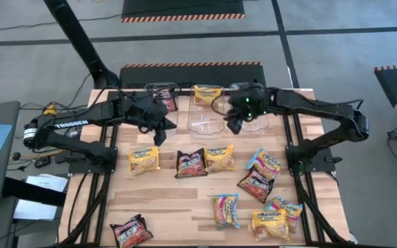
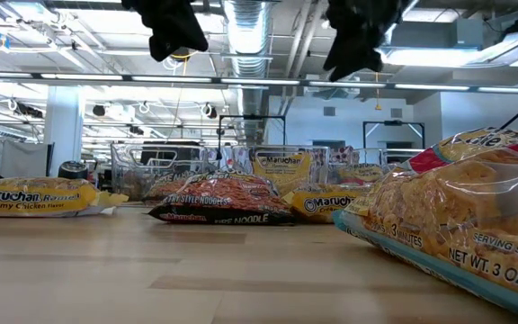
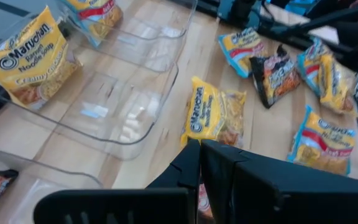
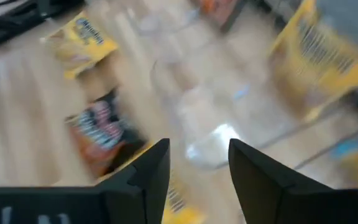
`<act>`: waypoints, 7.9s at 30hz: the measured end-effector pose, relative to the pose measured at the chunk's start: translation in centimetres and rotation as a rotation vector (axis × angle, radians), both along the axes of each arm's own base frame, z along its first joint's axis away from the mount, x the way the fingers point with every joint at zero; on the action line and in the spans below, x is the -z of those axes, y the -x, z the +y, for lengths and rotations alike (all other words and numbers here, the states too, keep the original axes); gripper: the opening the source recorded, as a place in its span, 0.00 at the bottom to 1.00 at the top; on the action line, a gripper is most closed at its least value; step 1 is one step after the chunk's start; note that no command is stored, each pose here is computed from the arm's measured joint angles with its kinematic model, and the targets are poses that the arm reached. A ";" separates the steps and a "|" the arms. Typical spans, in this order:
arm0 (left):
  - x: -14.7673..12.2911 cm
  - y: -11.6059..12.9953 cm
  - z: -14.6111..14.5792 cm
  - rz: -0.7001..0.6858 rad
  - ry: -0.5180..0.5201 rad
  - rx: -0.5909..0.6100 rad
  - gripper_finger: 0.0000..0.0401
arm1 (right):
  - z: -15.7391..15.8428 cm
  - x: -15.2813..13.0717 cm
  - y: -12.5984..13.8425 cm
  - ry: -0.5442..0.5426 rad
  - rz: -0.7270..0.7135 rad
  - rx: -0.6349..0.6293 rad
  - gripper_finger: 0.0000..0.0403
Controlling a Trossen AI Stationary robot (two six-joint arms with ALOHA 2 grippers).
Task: Sort Maruchan noodles
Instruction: Put the blue noodle pack into the right transparent bin
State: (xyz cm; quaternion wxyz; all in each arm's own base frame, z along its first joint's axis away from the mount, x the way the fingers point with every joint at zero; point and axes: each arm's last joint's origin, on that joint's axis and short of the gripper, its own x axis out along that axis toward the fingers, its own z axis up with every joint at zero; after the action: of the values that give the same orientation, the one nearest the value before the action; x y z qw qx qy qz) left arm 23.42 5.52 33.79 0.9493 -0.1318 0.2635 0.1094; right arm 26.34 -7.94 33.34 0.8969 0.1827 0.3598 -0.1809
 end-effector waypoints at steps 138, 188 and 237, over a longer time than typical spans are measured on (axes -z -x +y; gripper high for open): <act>0.7 0.5 -0.6 0.077 0.053 0.151 0.00 | 26.0 19.1 0.1 -0.885 0.115 0.296 0.57; 0.9 0.6 -0.6 0.100 0.025 0.172 0.00 | 23.7 10.6 -6.4 -0.582 0.238 0.049 0.01; 0.9 0.9 0.8 0.095 0.067 0.076 0.00 | -4.4 -1.4 6.5 -0.027 0.361 -0.046 0.01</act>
State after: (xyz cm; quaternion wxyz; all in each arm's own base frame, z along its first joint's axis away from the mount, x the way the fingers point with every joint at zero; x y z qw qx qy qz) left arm 22.53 6.28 32.92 0.9343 -0.1479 0.3164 0.0706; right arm 19.83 -12.34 34.71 0.8192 0.1508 0.5214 -0.1854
